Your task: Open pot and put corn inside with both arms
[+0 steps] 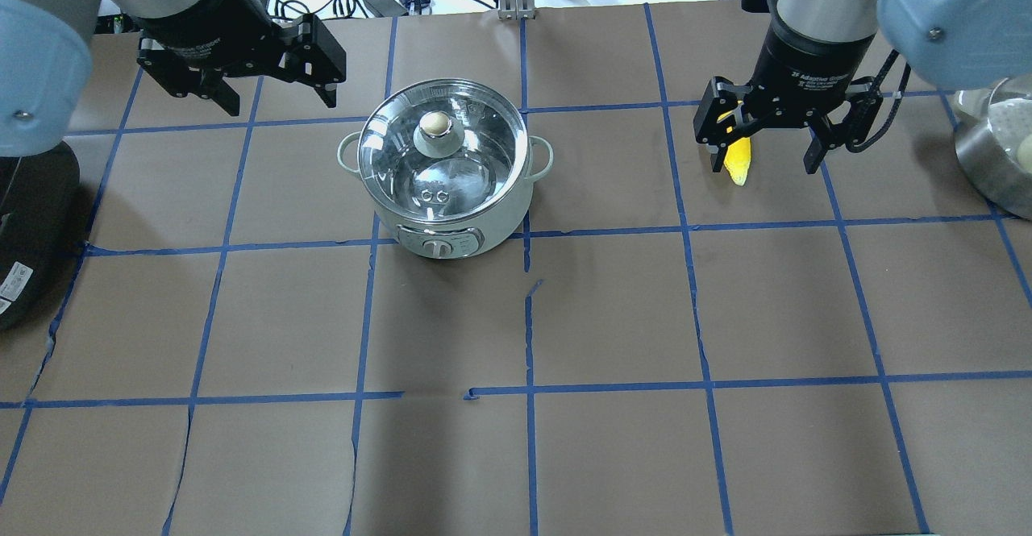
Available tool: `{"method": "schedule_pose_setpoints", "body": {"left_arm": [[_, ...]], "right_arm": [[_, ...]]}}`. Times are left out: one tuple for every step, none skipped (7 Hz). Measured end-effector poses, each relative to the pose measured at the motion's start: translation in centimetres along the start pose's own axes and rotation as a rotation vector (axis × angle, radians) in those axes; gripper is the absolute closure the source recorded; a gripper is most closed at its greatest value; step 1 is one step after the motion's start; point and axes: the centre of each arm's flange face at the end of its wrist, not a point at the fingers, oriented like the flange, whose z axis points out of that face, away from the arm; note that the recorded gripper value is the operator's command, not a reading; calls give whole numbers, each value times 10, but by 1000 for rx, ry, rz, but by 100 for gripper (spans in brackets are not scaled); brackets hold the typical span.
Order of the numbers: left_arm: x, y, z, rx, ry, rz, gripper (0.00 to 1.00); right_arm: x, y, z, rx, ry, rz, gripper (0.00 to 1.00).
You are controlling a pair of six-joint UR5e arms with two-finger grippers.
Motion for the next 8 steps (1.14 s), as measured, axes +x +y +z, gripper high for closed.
{"method": "schedule_pose_setpoints", "body": {"left_arm": [[0, 0, -2, 3, 0, -2, 0], [0, -1, -4, 8, 0, -5, 0], [0, -1, -6, 7, 1, -7, 0], [1, -1, -6, 3, 2, -5, 0], [1, -3, 1, -8, 3, -5, 0], [2, -8, 15, -21, 5, -9, 0], [4, -16, 32, -11, 10, -11, 0], [7, -27, 58, 5, 14, -27, 0]], "right_arm": [[0, 0, 1, -2, 0, 0, 0], [0, 1, 1, -2, 0, 0, 0], [0, 1, 1, -2, 1, 0, 0], [1, 1, 2, -3, 2, 1, 0], [1, 1, 2, -5, 3, 1, 0], [1, 0, 2, -5, 3, 1, 0], [1, 0, 3, -6, 2, 1, 0], [1, -1, 3, -3, -1, 2, 0]]}}
